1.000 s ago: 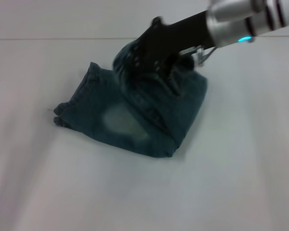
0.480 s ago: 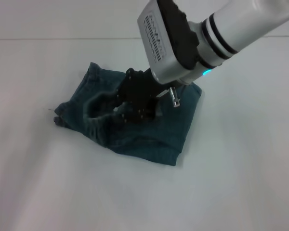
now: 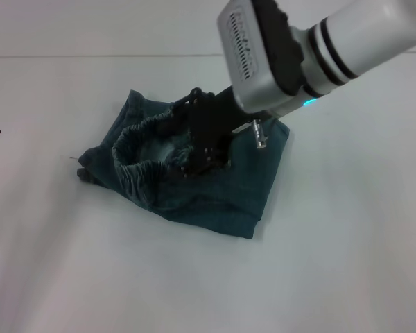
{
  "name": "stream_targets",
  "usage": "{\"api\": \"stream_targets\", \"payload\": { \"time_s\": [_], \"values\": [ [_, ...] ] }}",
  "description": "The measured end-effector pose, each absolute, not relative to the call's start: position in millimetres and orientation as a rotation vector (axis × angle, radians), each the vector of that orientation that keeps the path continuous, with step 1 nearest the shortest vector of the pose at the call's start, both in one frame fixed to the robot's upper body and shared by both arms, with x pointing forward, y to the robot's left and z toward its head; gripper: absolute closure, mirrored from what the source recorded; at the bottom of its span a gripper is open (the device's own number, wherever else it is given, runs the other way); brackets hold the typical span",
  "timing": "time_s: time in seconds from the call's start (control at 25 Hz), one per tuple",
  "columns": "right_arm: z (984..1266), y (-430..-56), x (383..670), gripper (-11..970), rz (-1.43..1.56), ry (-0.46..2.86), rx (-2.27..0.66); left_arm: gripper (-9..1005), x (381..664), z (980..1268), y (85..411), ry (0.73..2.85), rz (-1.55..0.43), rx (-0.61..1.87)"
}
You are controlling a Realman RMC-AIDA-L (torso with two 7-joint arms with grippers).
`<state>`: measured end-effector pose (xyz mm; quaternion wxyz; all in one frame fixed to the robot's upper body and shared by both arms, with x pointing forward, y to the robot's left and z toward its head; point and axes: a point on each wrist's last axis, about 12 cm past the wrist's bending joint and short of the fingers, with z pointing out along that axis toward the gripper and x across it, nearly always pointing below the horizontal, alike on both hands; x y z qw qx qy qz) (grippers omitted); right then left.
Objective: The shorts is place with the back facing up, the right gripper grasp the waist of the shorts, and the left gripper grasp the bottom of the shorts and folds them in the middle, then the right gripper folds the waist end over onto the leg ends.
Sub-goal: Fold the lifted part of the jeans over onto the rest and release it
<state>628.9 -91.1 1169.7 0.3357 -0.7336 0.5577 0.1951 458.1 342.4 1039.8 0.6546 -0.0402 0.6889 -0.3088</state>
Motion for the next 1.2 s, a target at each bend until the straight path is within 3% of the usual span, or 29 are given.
{"api": "stream_targets", "payload": {
  "time_s": [0.08, 0.28, 0.56, 0.76, 1.2],
  "values": [
    [1170.6, -97.5, 627.7, 234, 0.52, 1.49, -1.866, 995, 458.1, 1040.1, 341.5, 1.56, -0.706, -0.085],
    [1176.1, -115.6, 617.1, 69, 0.591, 1.629, -1.749, 990, 459.6, 1042.3, 339.6, 1.554, -0.708, -0.052],
    [1203.5, -141.5, 601.3, 104, 0.616, 1.865, -1.617, 971, 461.4, 1043.4, 330.9, 1.574, -0.691, 0.121],
    [1206.5, -150.4, 598.7, 126, 0.639, 2.033, -1.602, 958, 454.6, 1042.7, 317.1, 1.559, -0.708, 0.336],
    [1179.9, -153.2, 602.5, 153, 0.742, 2.137, -1.588, 543, 451.7, 1044.3, 307.3, 1.654, -0.91, 0.656]
  ]
}}
